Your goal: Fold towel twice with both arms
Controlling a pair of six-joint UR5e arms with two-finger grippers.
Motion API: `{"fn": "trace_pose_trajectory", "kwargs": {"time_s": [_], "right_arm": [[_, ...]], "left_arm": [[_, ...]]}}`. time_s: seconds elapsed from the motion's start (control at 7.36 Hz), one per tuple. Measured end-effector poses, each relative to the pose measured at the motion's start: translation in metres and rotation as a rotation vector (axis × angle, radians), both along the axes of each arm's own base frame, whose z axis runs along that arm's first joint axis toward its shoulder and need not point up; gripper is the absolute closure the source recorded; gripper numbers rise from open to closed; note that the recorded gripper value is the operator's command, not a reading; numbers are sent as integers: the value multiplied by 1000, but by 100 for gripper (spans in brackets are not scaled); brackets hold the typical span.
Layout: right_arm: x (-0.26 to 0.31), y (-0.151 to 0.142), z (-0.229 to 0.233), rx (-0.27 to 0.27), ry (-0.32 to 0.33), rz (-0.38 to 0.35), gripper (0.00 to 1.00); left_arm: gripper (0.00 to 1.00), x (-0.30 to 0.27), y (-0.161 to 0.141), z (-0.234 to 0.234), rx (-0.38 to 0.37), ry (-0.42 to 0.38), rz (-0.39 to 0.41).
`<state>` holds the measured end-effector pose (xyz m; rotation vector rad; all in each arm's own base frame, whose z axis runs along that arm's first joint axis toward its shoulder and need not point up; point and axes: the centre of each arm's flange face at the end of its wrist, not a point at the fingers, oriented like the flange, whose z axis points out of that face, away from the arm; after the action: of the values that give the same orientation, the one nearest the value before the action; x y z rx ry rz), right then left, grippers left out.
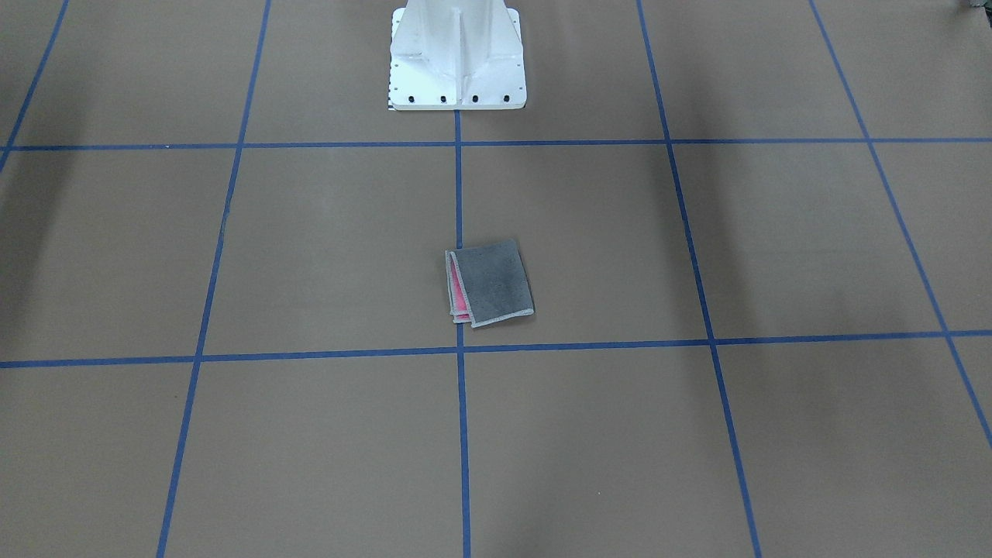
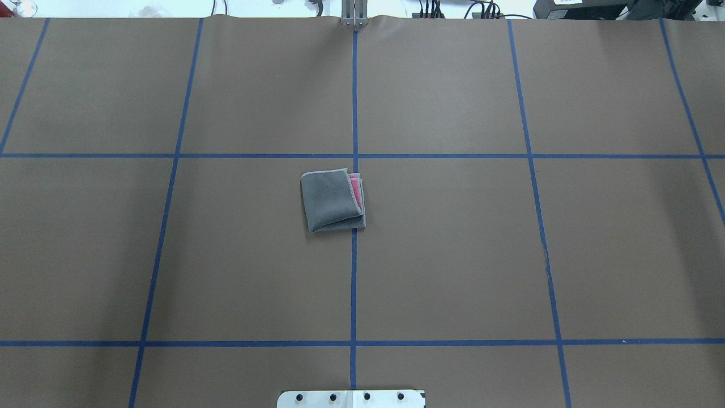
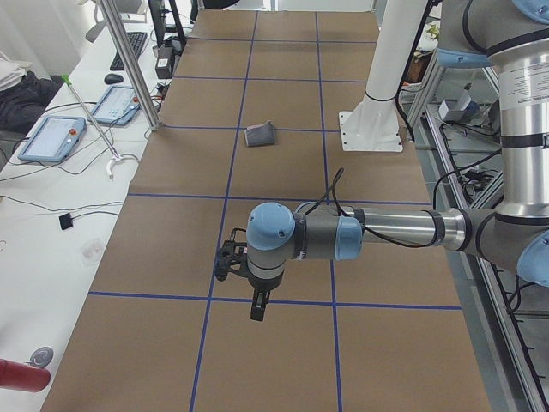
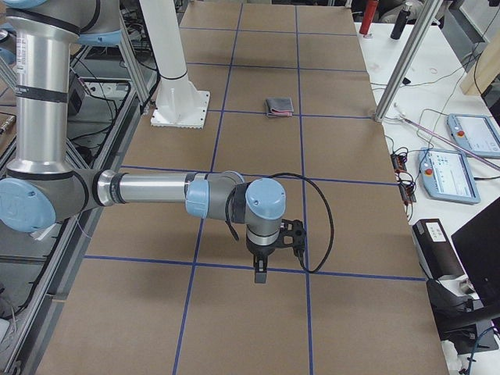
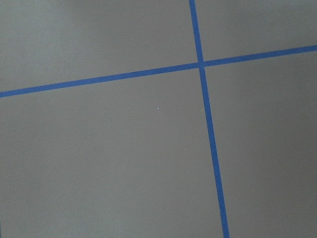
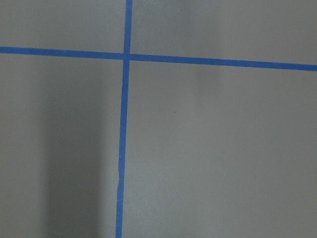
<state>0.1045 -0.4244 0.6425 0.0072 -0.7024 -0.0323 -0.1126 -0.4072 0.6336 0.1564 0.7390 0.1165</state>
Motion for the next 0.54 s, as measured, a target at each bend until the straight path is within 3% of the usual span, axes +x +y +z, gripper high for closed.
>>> {"fn": "trace_pose_trajectory", "kwargs": {"time_s": [0.54], "right_arm": [[0,1,1,-2,-1,-1,0]], "left_arm": [[0,1,-3,3,29,0,0]]}}
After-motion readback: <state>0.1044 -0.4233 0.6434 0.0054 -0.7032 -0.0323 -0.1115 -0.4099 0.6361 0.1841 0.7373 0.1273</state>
